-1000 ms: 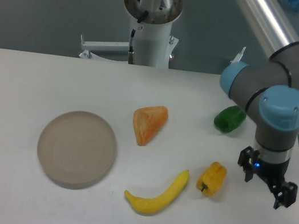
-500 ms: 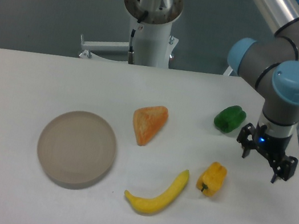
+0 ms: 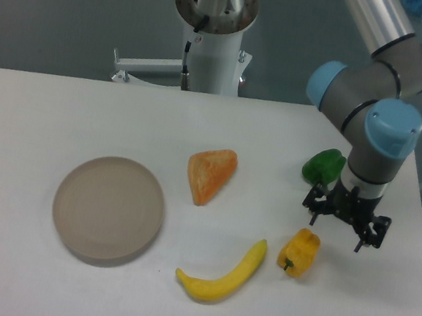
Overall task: Pick up the yellow pepper from the table
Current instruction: 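Lower the open gripper down around the yellow pepper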
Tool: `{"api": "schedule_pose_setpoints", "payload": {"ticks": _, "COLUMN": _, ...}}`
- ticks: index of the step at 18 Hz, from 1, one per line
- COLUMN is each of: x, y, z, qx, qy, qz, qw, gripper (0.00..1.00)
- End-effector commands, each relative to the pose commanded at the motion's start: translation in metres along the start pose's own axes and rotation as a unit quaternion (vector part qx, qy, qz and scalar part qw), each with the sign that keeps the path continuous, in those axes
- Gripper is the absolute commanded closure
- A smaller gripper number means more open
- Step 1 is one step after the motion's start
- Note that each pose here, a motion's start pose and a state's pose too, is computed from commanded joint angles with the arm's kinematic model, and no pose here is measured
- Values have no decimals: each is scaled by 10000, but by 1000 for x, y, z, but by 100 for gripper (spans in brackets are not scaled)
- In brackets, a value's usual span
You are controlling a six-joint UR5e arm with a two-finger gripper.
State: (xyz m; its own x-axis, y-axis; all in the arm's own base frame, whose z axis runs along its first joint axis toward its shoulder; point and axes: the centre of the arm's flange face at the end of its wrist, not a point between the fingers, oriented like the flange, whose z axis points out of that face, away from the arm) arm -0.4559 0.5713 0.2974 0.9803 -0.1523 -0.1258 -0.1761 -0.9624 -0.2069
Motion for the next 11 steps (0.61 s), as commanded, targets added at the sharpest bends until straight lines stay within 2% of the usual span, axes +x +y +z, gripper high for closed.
{"api": "schedule_pose_setpoints", "payload": {"ticks": 11, "x": 6, "y": 4, "z": 13, "qx": -60, "qy": 89, "qz": 72, "qw": 9999, "gripper": 0}}
